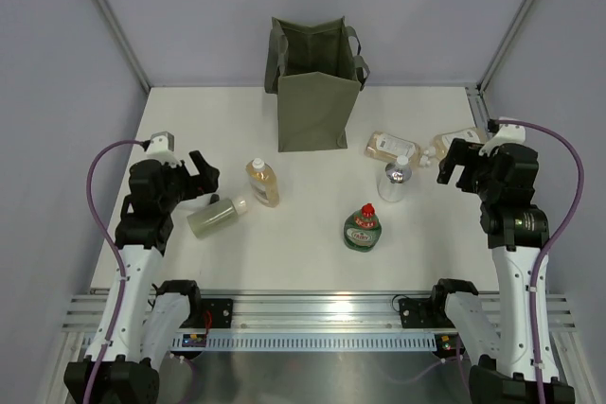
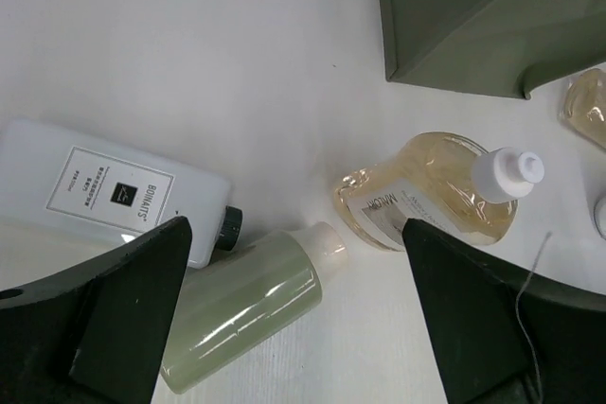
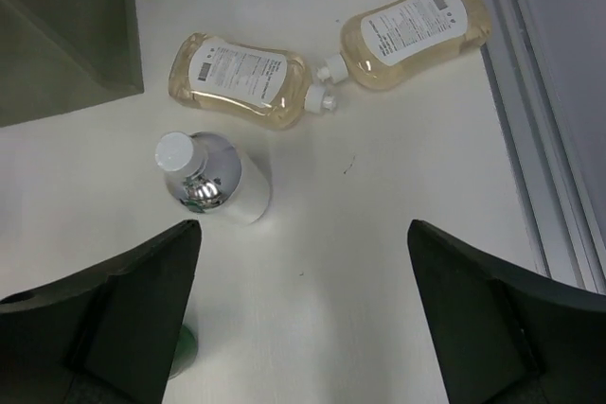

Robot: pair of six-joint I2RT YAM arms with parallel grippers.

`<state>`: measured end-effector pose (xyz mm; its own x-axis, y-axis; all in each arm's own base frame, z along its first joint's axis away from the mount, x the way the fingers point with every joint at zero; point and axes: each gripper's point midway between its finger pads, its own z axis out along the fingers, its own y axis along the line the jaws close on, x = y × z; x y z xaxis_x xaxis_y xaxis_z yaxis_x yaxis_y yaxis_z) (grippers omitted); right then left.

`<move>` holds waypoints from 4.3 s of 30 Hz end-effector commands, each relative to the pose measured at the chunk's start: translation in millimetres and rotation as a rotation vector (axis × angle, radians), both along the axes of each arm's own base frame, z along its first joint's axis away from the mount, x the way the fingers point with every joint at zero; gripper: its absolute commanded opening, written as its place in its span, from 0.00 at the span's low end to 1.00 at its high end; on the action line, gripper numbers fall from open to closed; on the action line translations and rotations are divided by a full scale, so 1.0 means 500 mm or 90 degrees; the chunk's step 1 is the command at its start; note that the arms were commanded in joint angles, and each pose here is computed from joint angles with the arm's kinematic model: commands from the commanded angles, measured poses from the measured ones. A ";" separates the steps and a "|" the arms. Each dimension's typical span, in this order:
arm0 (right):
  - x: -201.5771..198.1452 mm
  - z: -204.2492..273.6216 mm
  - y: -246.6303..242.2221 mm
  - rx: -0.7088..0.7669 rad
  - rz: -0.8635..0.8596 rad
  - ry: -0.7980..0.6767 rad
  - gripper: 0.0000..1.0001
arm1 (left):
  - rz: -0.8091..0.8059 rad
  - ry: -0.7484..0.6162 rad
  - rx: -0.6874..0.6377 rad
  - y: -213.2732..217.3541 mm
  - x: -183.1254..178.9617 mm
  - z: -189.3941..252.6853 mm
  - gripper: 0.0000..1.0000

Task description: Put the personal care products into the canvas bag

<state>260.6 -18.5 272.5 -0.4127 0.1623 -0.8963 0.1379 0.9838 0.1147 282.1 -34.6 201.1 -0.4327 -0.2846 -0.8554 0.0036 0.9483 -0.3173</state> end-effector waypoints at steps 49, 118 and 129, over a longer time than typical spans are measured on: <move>-0.102 -0.059 0.271 0.066 0.657 -0.049 1.00 | 0.319 0.090 0.116 -0.270 0.182 -0.110 0.91; -0.086 -0.031 0.273 0.070 0.707 -0.007 0.99 | -0.220 -0.204 -0.236 -0.613 0.570 0.358 0.99; -0.197 -0.201 0.288 -0.180 1.029 0.015 1.00 | -0.253 -0.313 -0.157 -0.451 0.382 0.582 0.99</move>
<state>174.6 123.0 197.6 -0.1422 -0.4888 -0.8607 -0.9685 0.2483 0.0190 527.6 -291.3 405.0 -0.2866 -0.3989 -0.8710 0.4338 0.7566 -0.4892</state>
